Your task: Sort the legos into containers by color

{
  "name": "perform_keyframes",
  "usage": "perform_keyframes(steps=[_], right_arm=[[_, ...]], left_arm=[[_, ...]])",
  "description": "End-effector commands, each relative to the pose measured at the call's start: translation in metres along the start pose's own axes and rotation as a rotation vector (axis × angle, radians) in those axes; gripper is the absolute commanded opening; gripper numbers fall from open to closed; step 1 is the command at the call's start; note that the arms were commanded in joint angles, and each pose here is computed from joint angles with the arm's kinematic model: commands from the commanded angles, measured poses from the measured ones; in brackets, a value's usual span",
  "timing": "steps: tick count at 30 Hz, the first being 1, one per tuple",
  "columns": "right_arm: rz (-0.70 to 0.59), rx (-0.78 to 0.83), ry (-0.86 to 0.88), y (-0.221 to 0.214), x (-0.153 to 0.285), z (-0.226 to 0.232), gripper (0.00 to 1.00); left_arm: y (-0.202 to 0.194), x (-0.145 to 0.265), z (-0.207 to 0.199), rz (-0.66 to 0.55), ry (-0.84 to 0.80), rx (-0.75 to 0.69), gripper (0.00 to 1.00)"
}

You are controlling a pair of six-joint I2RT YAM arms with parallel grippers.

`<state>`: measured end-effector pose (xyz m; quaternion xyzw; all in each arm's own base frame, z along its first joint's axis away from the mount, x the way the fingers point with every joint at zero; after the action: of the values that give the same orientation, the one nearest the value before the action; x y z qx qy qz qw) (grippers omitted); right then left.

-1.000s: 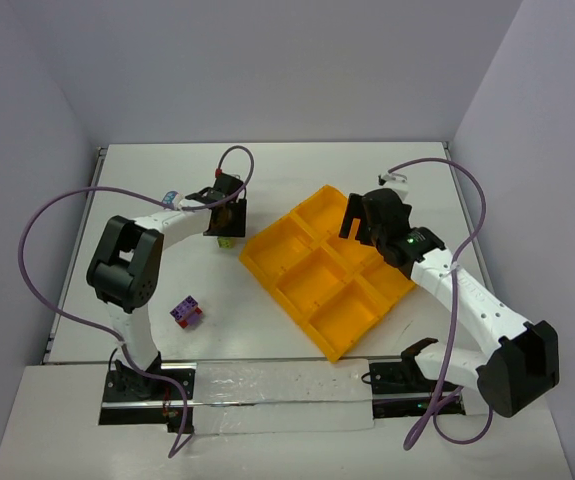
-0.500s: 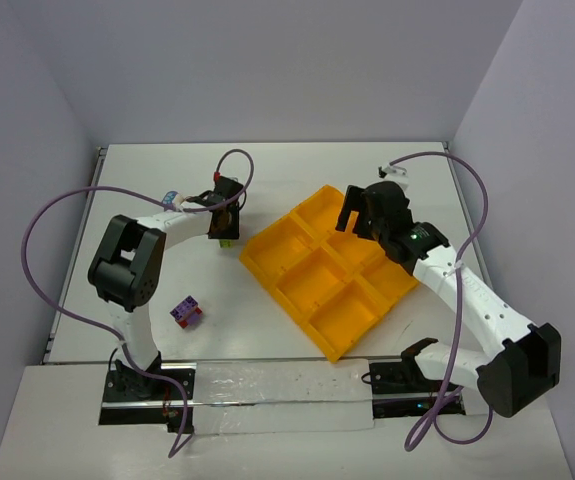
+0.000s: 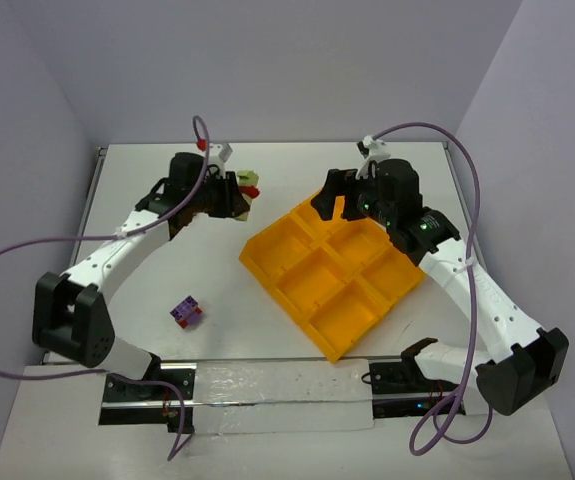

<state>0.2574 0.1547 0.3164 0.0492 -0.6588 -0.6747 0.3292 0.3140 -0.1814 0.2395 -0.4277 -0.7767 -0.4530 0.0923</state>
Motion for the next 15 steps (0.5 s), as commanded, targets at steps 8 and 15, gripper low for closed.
perform_keyframes(steps=[8, 15], right_arm=[[-0.221, 0.245, 0.285, 0.043, 0.014, 0.024, 0.99], [-0.239, 0.254, 0.342, 0.042, 0.001, 0.026, 0.92]], left_arm=[[-0.019, 0.031, -0.051, 0.183, -0.730, -0.100, 0.00], [-0.019, 0.043, -0.059, 0.200, -0.818, -0.135, 0.00]])
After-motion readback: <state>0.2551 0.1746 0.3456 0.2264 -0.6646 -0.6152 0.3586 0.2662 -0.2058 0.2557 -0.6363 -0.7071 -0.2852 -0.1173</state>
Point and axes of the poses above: each gripper's point midway between its finger pads, its own x axis back along the fingers, its own z axis along the line the jaws close on, y = z × x, the point moved 8 cm from there along x, back along the fingers, and after that the axes turned 14 degrees about x, right-handed, at the moved point
